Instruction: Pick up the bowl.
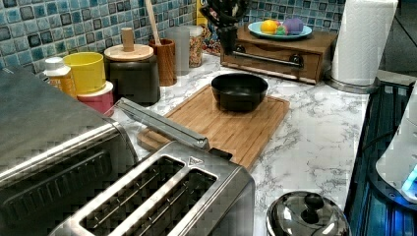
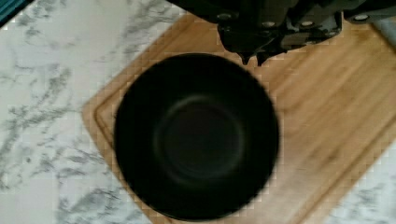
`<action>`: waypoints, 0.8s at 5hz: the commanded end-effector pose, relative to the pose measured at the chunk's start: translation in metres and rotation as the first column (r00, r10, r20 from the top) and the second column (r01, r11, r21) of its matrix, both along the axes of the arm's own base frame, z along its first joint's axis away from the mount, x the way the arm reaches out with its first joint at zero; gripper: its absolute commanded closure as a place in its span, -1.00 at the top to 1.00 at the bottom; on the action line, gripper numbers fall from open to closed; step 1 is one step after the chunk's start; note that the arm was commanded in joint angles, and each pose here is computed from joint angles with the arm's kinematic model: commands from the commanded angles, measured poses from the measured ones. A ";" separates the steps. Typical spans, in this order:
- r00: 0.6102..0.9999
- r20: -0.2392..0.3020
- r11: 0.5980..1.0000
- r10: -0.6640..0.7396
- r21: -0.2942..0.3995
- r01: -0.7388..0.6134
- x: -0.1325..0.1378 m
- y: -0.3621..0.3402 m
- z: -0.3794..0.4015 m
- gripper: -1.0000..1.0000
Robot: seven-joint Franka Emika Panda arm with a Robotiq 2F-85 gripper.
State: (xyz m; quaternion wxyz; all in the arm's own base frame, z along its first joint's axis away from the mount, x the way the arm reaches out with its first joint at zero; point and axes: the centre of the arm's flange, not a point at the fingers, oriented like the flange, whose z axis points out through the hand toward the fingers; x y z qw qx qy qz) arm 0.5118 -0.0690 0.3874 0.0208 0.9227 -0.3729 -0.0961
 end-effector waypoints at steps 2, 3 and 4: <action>0.994 0.018 0.993 -0.111 -0.028 0.111 -0.057 -0.107 -0.030 0.00; 0.995 0.068 0.997 -0.071 0.017 0.070 -0.073 -0.110 -0.049 0.00; 0.994 0.105 1.000 -0.025 0.007 0.024 -0.083 -0.110 -0.063 0.00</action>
